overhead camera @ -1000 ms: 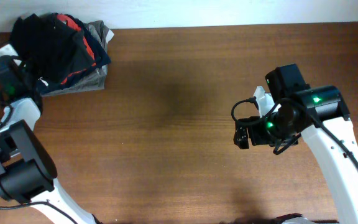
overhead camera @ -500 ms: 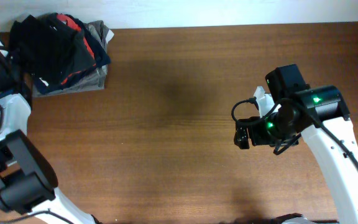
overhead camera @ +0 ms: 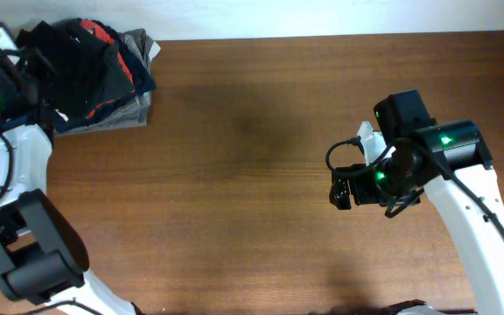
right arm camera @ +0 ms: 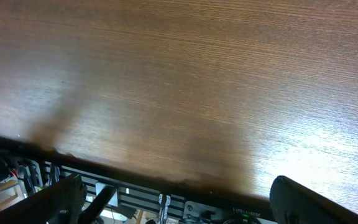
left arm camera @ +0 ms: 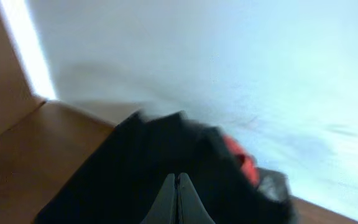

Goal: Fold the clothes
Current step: 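Release the pants on the stack and press them down with left gripper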

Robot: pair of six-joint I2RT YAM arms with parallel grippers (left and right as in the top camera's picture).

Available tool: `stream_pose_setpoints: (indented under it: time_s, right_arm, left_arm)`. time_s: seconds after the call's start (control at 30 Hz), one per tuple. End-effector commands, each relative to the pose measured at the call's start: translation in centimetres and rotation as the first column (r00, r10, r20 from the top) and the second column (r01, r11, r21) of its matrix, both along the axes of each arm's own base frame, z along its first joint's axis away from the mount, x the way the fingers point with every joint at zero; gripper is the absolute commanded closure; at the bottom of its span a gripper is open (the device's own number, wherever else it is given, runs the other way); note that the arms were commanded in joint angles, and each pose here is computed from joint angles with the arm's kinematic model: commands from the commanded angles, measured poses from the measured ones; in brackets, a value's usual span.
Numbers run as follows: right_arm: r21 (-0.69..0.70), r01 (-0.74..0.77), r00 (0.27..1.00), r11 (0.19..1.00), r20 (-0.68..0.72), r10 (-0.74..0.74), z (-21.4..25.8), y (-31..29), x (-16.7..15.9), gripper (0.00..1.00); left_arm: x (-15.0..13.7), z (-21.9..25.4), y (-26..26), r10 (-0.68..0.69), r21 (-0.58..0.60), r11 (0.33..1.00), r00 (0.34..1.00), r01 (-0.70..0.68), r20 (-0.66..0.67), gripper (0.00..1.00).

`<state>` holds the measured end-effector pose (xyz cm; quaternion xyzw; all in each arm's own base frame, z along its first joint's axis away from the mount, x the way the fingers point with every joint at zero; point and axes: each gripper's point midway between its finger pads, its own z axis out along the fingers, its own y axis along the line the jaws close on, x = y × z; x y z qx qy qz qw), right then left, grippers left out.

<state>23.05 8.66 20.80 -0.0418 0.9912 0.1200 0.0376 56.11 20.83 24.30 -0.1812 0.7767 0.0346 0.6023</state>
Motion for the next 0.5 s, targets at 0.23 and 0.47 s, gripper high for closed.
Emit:
stream_pose_setpoints:
  time_s: [0.23,0.47]
  right_arm:
    - [-0.008,0.012,1.0,1.0,0.024,-0.012,0.6,-0.4,0.2,0.01]
    - [-0.04,0.017,0.999,0.999,0.031,-0.016,0.5,-0.9,0.3,0.01]
  left_arm:
    - [7.1,-5.8,-1.5,-0.125,-0.035,0.992,0.958,0.12,-0.26,1.0]
    - [6.9,-7.4,-0.1,-0.055,-0.013,0.998,0.954,0.054,-0.295,1.0]
